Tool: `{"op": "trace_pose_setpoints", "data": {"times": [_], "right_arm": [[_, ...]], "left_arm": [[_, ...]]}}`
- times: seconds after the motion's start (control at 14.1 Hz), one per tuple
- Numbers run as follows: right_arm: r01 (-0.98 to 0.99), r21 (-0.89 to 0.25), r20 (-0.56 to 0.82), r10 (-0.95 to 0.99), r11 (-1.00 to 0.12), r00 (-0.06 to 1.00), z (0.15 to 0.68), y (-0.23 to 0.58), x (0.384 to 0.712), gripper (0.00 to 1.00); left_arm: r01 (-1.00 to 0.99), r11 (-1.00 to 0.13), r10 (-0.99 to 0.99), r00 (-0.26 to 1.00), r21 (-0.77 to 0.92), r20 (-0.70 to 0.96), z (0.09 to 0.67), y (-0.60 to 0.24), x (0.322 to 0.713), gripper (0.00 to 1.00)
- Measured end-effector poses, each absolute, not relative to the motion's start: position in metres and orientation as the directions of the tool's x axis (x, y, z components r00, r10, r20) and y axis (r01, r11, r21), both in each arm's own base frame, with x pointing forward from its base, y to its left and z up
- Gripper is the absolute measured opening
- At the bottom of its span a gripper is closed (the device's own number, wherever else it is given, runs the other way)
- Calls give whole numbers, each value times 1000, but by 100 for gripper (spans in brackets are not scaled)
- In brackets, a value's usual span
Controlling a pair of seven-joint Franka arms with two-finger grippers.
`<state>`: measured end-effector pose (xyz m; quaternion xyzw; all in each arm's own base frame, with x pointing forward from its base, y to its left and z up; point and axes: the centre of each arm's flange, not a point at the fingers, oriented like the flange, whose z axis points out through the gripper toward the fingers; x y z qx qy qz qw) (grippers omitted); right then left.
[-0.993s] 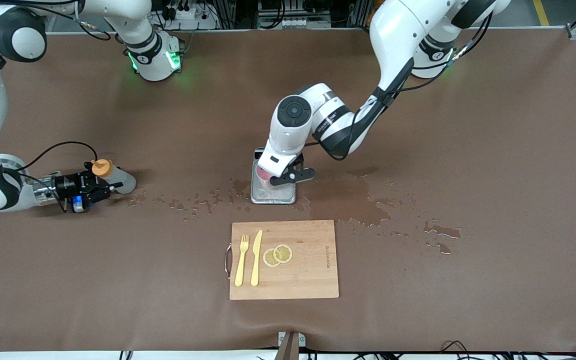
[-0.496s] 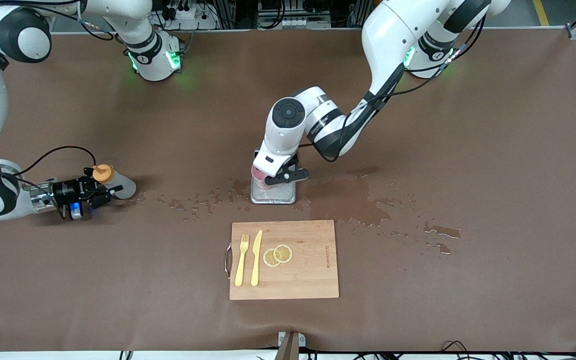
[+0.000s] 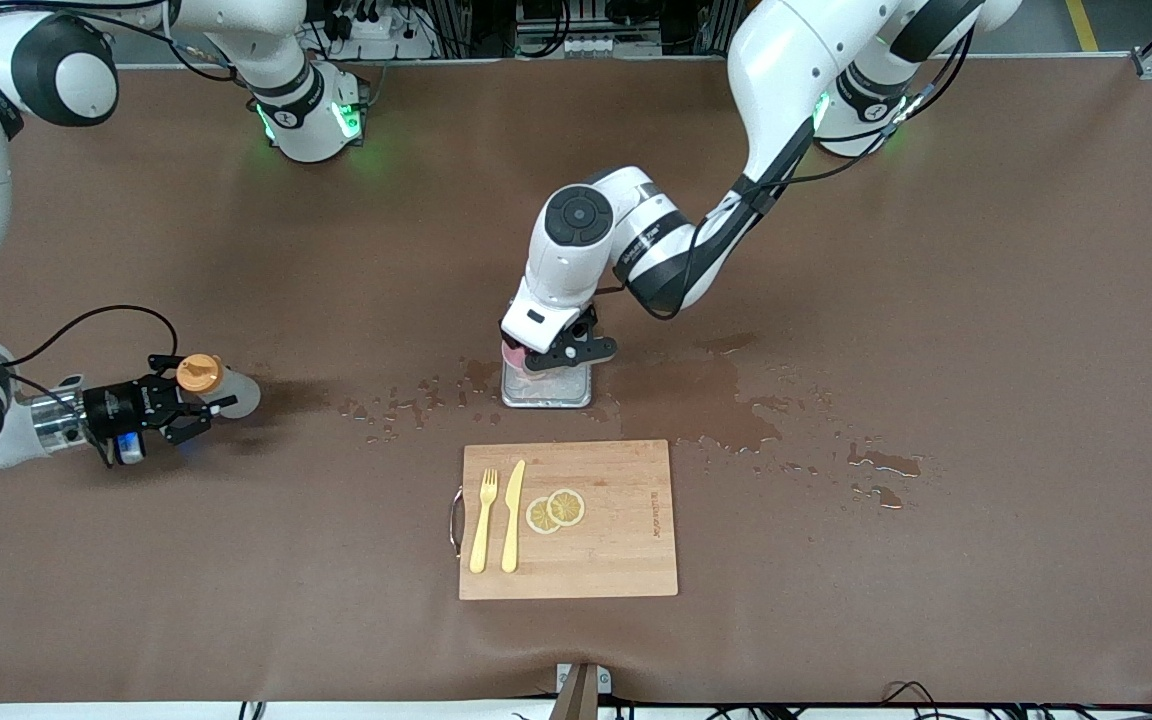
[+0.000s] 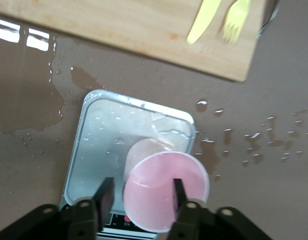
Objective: Add sauce to pink cup with both arms
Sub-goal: 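Open the left gripper and withdraw while the right gripper lifts the bottle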
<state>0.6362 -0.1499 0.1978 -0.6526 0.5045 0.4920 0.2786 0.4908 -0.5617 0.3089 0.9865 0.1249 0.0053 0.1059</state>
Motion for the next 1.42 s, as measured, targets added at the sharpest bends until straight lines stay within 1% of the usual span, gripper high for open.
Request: {"op": "trace_pose_setpoints", "data": {"times": [0.28,0.35,0.57,0.71,0.85,1.06,1.28,1.42], "right_arm": [[-912,235,-895,-442,-337,-67,238,-124,653,47],[-907,258,-884,-461,-332,-83,247,-116,658,48],[-892,322,-827,-552,-316,-103,277,-87,674,49],[-879,366,-763,-640,-305,-95,299,-63,685,49],[-863,414,-673,-736,-290,-76,321,-32,691,49],[-839,481,-539,-840,-255,-54,346,27,691,49],[-820,534,-460,-885,-207,-76,349,65,687,48],[-813,557,-421,-902,-169,-101,351,78,686,48]], "left_arm": [[250,-942,261,965,223,19,359,-550,499,99],[254,-942,266,964,221,25,369,-545,501,100],[270,-942,281,959,201,30,391,-531,507,100],[285,-942,294,955,177,30,407,-516,513,100],[295,-945,303,953,144,33,429,-486,529,100],[315,-944,320,947,101,38,458,-426,559,100],[295,-953,299,953,73,43,475,-376,582,100],[261,-964,263,964,51,31,481,-354,587,100]]}}
